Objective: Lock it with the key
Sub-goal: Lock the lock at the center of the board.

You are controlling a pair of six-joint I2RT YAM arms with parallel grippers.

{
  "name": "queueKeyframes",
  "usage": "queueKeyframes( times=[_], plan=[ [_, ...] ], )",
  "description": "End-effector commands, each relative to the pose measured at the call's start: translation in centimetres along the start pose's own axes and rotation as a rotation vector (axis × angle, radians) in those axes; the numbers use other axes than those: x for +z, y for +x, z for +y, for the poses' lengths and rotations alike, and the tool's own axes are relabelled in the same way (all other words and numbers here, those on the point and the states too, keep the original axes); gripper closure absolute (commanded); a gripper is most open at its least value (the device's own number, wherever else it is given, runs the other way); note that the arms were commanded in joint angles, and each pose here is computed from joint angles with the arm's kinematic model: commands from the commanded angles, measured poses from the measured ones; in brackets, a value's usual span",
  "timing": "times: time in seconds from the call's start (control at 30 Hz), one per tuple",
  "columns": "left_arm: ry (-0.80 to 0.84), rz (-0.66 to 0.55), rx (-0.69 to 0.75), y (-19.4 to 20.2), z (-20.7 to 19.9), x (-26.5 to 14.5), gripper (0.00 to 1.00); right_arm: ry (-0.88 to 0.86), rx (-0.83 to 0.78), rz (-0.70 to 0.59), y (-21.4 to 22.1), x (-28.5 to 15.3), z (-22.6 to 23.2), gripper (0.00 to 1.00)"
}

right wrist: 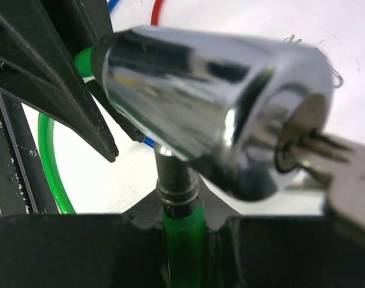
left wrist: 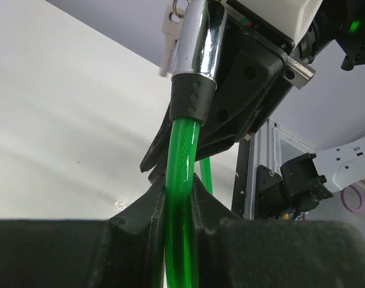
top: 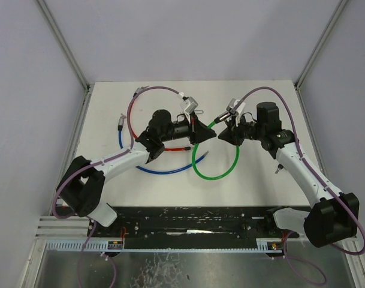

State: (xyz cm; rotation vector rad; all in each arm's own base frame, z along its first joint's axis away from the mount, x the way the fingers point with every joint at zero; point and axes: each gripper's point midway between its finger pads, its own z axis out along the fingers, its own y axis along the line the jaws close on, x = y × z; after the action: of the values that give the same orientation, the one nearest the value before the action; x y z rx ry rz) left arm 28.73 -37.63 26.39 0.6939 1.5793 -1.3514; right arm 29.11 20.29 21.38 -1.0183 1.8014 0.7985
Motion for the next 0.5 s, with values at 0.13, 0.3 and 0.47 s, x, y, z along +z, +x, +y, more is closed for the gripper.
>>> queueKeyframes(
  times=[0.13, 0.3, 0.47],
  plan=[
    [-0.125, 0.042, 0.157, -0.8, 1.4, 0.1, 1.0, 0.025, -0.069, -0.071, -3.4, -0.4, 0.0, 1.0],
    [-0.304, 0.107, 0.25, -0.3, 4.6, -1.4, 1.0, 0.035, -0.085, -0.081, -3.9, -0.9, 0.0, 1.0],
    [-0.41, 0.168, 0.3, 0.7, 6.5, -2.3, 1.0, 0.011, -0.083, -0.1, -4.2, -0.9, 0.5, 1.0]
  ],
)
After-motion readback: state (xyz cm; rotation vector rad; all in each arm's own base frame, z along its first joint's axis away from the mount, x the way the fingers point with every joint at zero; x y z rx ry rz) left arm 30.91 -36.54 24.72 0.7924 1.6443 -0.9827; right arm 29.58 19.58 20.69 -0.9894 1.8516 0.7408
